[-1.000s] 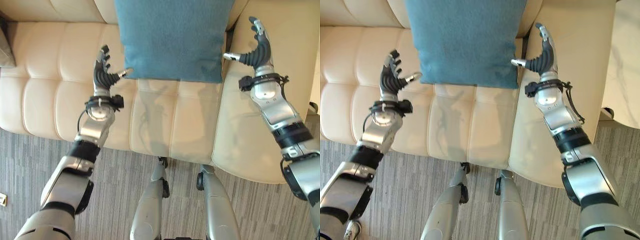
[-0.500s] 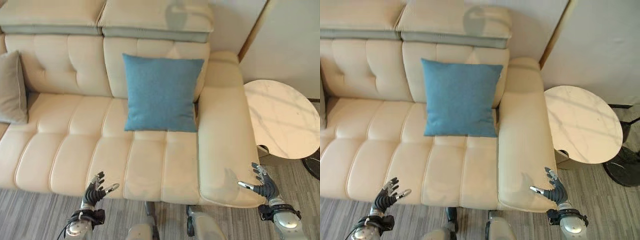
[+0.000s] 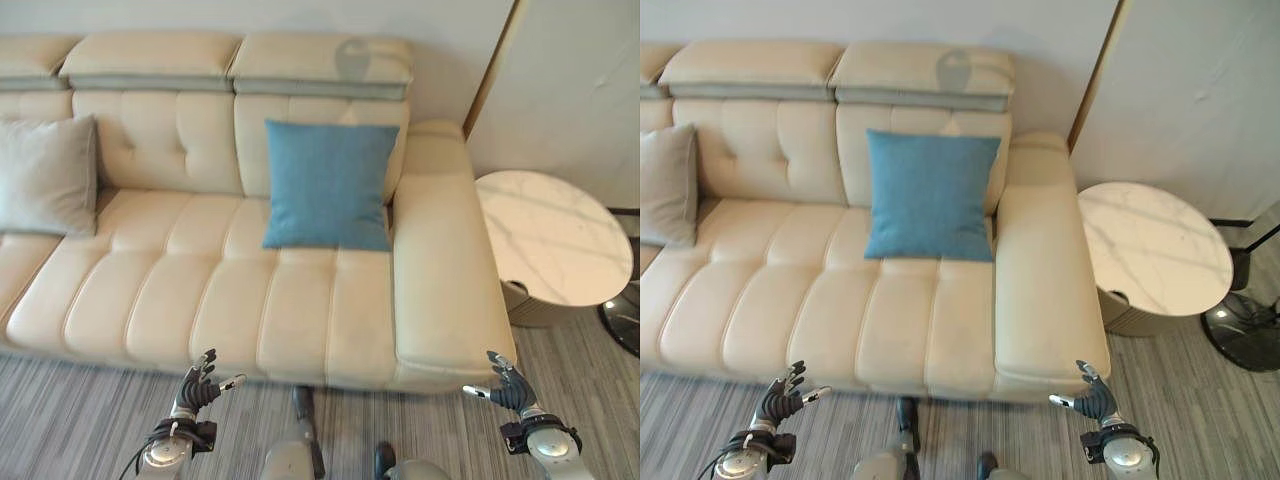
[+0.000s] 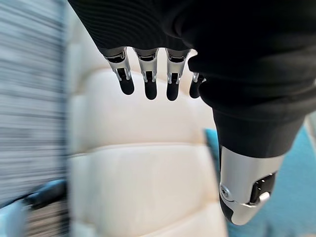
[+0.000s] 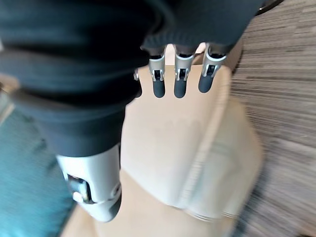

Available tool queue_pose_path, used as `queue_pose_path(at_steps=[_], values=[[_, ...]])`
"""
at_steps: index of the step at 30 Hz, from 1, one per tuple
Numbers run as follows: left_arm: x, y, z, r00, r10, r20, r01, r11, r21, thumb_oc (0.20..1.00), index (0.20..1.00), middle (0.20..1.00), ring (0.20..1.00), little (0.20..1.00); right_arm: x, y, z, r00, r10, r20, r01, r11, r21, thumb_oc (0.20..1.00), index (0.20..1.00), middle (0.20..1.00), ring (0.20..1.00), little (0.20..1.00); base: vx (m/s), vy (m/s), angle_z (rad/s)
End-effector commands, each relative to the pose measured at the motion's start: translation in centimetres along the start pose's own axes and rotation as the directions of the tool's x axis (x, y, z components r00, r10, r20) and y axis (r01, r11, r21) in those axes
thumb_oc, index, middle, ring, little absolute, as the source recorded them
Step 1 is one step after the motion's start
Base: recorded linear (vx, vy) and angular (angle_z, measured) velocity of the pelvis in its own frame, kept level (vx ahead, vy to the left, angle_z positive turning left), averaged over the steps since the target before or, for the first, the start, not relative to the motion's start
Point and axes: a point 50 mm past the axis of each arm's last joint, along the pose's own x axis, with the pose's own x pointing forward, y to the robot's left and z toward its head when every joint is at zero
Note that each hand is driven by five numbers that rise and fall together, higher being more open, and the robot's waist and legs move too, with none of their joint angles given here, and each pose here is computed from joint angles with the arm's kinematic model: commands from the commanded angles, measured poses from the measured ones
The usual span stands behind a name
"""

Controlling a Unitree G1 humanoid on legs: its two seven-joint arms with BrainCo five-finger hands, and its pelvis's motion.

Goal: Pick up all the scattered cushions and arrange them neatly on the sofa.

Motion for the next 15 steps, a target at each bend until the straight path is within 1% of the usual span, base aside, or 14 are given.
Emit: queue_pose_path(at_steps=[1,6,9,15], values=[[1.0,0.8,3.0,0.992,0.011,0.127,-0.018,0.999,0.051,1.0,1.0,1.0,1.0,1.0,0.9,-1.5,2.9,0.99,-0.074,0.116,0.071,0.997,0.029,1.0,1.0,1.0,1.0,1.0,-0.29,0.008,0.12],[0.7,0.4,1.8,0.997,0.002,0.076,-0.005,0.999,0.032,1.0,1.0,1.0,1.0,1.0,0.5,-1.4,2.1,0.994,-0.062,0.091,0.059,0.998,0.028,1.0,1.0,1.0,1.0,1.0,-0.12,0.022,0.26],[0.6,0.0,0.9,0.999,-0.011,0.039,0.009,0.999,0.044,1.0,1.0,1.0,1.0,1.0,0.3,-1.4,1.4,0.996,-0.068,0.061,0.065,0.997,0.047,1.0,1.0,1.0,1.0,1.0,-0.01,0.01,-0.01],[0.4,0.4,0.5,1.0,-0.004,0.023,0.002,0.998,0.055,1.0,1.0,1.0,1.0,1.0,0.2,-1.5,0.9,0.997,-0.063,0.038,0.061,0.997,0.04,1.0,1.0,1.0,1.0,1.0,-0.01,0.015,0.07]])
